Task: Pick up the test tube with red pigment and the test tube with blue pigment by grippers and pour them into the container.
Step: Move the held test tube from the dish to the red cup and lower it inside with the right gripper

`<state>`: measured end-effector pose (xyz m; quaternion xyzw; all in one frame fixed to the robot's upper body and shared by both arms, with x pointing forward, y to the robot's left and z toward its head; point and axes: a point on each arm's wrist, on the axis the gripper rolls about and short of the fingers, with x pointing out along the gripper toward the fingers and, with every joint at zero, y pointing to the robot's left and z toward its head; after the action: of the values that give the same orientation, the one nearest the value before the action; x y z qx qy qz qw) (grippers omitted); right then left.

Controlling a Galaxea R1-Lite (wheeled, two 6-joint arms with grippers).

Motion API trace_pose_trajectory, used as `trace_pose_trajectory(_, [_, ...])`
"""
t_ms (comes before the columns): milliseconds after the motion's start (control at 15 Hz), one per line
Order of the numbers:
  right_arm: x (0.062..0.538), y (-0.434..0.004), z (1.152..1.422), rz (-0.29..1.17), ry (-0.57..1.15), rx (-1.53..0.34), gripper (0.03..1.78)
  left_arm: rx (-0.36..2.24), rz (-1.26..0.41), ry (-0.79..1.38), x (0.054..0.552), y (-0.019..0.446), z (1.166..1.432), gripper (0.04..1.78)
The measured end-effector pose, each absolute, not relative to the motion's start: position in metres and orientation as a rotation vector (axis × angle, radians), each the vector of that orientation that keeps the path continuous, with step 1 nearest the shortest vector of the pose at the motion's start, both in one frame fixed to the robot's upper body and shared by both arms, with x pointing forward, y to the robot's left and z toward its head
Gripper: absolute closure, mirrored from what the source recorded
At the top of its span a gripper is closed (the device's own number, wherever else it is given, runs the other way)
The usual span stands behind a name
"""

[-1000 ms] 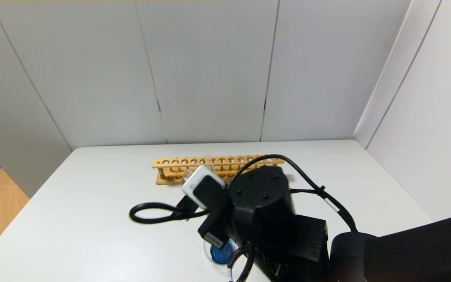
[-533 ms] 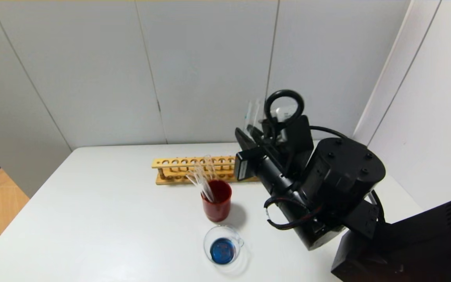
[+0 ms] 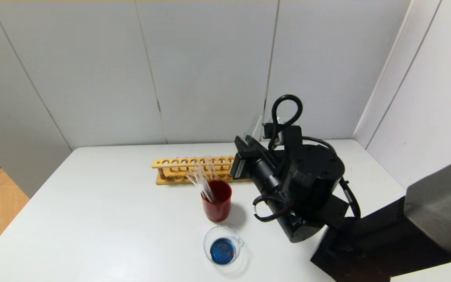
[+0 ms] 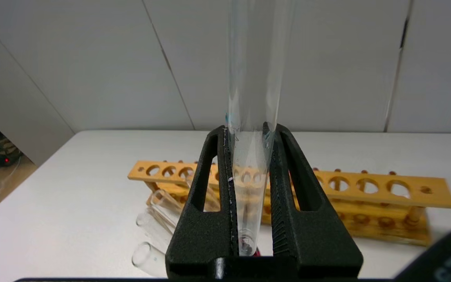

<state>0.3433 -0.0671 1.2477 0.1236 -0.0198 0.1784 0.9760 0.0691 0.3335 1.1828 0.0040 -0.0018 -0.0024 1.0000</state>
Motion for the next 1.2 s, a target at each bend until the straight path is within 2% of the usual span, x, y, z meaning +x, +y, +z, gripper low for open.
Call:
trace_pose_trajectory(533, [0.356, -0.026, 1.206, 0.397, 0.011, 0.258, 1.49, 0.008, -0.005, -0.004, 0.069, 0.334, 1.183, 0.08])
trace_pose_trajectory(1200, [0.355, -0.039, 1.178, 0.374, 0.094, 0.172, 1.49, 0.008, -0.005, -0.004, 0.069, 0.334, 1.183, 0.08])
